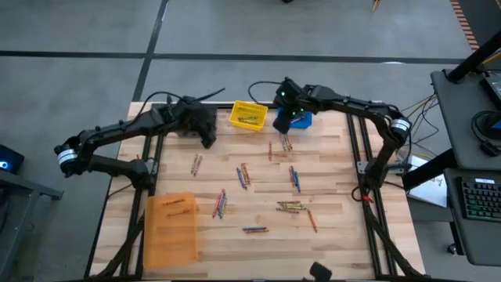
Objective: Sort crayons
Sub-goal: Put the red crayon into the blue bin
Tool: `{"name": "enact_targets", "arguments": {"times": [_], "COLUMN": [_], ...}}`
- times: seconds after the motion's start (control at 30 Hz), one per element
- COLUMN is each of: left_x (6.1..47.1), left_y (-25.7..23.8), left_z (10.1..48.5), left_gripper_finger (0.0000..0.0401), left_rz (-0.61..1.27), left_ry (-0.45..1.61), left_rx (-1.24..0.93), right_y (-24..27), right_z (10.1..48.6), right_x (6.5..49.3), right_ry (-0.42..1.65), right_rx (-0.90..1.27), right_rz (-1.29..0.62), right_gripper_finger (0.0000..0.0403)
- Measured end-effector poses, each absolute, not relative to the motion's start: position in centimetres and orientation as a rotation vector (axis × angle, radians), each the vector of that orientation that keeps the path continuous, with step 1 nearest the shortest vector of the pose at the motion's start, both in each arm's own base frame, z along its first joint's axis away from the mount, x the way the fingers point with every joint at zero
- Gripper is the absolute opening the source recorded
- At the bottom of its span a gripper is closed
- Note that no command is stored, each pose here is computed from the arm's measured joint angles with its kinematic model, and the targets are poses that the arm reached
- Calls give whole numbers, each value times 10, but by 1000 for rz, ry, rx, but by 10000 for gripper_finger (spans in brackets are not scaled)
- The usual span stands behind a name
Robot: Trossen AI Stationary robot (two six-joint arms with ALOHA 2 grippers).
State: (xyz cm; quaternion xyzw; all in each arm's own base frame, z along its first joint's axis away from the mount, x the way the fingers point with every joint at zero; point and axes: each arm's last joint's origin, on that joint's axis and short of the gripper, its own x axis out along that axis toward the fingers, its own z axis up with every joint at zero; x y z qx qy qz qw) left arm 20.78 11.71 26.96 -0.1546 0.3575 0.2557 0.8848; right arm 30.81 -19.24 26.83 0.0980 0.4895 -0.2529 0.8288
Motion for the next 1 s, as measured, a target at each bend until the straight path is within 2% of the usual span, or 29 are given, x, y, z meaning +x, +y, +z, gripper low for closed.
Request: {"name": "enact_targets", "arguments": {"times": [0.27, 0.5, 0.67, 0.87, 1.0], "left_x": [205, 201, 214, 228, 235], "left_y": [103, 87, 75, 58, 49], "left_z": [263, 260, 262, 259, 254], "left_gripper_finger": [38, 38, 38, 38, 38], "left_rz": [531, 542, 459, 284, 214], "left_ry": [840, 945, 908, 921, 953], "left_rx": [-484, -605, -544, -324, -241], "right_y": [-158, -143, -137, -129, -123], "right_z": [269, 276, 276, 264, 258], "right_x": [310, 297, 287, 274, 264], "right_ry": [1037, 927, 814, 683, 668], "right_rx": [161, 136, 115, 122, 145], "right_rz": [-459, -454, -463, -407, -410], "right_gripper_finger": [91, 91, 95, 88, 82]}}
